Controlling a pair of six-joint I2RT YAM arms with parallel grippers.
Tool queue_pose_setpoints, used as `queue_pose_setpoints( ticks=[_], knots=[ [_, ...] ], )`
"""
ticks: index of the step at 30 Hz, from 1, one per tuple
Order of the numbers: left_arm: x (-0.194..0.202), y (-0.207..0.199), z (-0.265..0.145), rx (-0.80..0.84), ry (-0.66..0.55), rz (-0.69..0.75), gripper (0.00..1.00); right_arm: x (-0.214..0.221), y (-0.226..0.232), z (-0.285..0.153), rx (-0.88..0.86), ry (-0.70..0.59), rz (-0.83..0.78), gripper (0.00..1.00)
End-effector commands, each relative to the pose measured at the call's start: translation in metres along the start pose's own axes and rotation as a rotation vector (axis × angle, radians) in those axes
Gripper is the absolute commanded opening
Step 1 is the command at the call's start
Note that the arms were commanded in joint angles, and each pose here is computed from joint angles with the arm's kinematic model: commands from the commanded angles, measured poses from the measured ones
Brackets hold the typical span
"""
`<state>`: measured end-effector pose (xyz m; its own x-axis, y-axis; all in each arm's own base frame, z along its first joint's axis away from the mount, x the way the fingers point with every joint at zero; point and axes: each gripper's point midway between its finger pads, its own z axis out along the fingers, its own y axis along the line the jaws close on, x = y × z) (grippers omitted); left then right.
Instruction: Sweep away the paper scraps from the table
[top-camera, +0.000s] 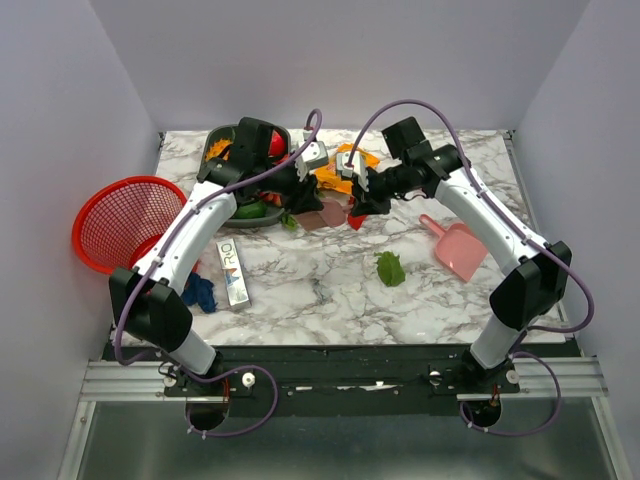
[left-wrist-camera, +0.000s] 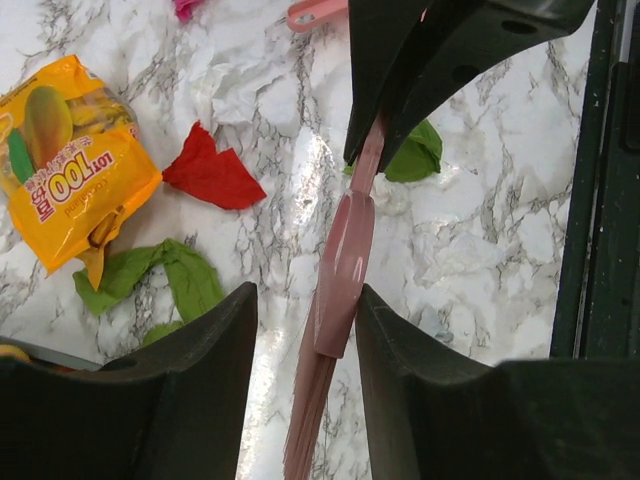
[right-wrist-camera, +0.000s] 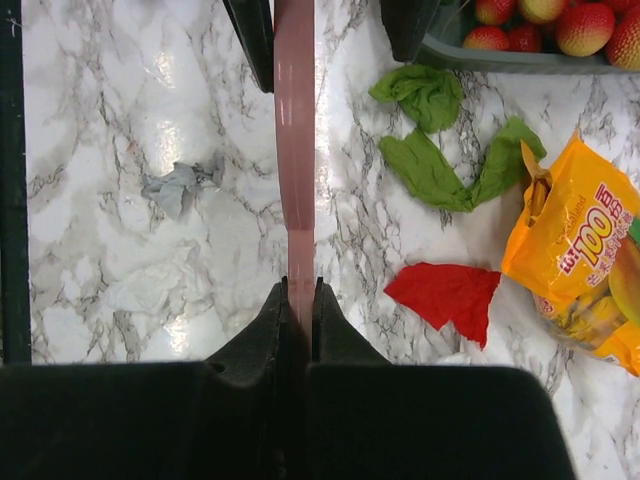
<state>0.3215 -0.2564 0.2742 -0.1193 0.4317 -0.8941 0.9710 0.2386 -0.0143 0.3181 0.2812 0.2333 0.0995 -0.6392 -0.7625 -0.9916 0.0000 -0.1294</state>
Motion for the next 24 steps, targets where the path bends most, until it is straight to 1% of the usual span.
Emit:
queue_pose_setpoints(
  ticks=[1,4,6,7,9,10,11,12,13,14,15,16,17,18,19,20,21,22,24],
  knots=[
    [-0.010,-0.008,0.005,0.062,-0.034,0.013,0.46,-0.011,0.005,-0.004,-0.016,-0.027,0.023,0.01],
    [-0.011,-0.008,0.005,0.069,-0.037,0.007,0.36,-0.010,0.005,-0.004,-0.019,-0.029,0.028,0.01],
    [-0.012,-0.009,0.007,0.076,-0.040,-0.006,0.32,-0.011,0.005,-0.003,-0.019,-0.031,0.033,0.01],
    [-0.014,-0.009,0.006,0.079,-0.046,-0.007,0.25,-0.010,0.004,-0.002,-0.020,-0.029,0.038,0.01],
    [-0.014,-0.011,0.008,0.094,-0.047,-0.024,0.17,-0.011,0.001,-0.002,-0.002,-0.034,0.065,0.01],
    [-0.015,-0.012,0.008,0.104,-0.049,-0.033,0.09,-0.012,-0.001,-0.002,0.006,-0.040,0.086,0.01],
    [-0.015,-0.013,0.009,0.111,-0.048,-0.043,0.07,-0.017,-0.003,-0.002,0.012,-0.058,0.121,0.01],
    [-0.014,-0.013,0.010,0.117,-0.048,-0.056,0.05,-0.018,-0.004,-0.003,0.016,-0.065,0.144,0.05],
    [-0.014,-0.013,0.010,0.119,-0.051,-0.065,0.00,-0.019,-0.008,-0.006,0.028,-0.074,0.167,0.11],
    [-0.014,-0.012,0.011,0.113,-0.053,-0.078,0.00,-0.025,-0.011,-0.012,0.039,-0.096,0.202,0.24],
    [-0.016,-0.009,0.009,0.098,-0.065,-0.101,0.00,-0.029,-0.014,-0.019,0.051,-0.116,0.228,0.30],
    [-0.020,-0.003,0.008,0.080,-0.093,-0.138,0.00,-0.027,-0.025,-0.031,0.083,-0.137,0.280,0.39],
    [-0.025,-0.004,0.005,0.096,-0.120,-0.159,0.00,-0.035,-0.027,-0.041,0.060,-0.197,0.368,0.56],
    [-0.029,-0.004,0.002,0.099,-0.143,-0.168,0.00,-0.047,-0.033,-0.056,0.056,-0.254,0.391,0.62],
    [-0.035,-0.005,0.001,0.113,-0.165,-0.163,0.00,-0.043,-0.044,-0.075,0.061,-0.300,0.440,0.65],
    [-0.035,-0.004,-0.002,0.124,-0.175,-0.118,0.00,-0.057,-0.036,-0.086,-0.023,-0.376,0.468,0.69],
    [-0.041,-0.017,-0.008,0.202,-0.214,-0.073,0.00,-0.057,-0.038,-0.092,-0.054,-0.404,0.479,0.71],
    [-0.040,-0.018,-0.008,0.205,-0.221,-0.044,0.00,-0.064,-0.042,-0.106,-0.051,-0.434,0.452,0.73],
    [-0.043,-0.018,-0.009,0.190,-0.240,-0.042,0.00,-0.064,-0.032,-0.108,-0.097,-0.433,0.405,0.75]
  ],
)
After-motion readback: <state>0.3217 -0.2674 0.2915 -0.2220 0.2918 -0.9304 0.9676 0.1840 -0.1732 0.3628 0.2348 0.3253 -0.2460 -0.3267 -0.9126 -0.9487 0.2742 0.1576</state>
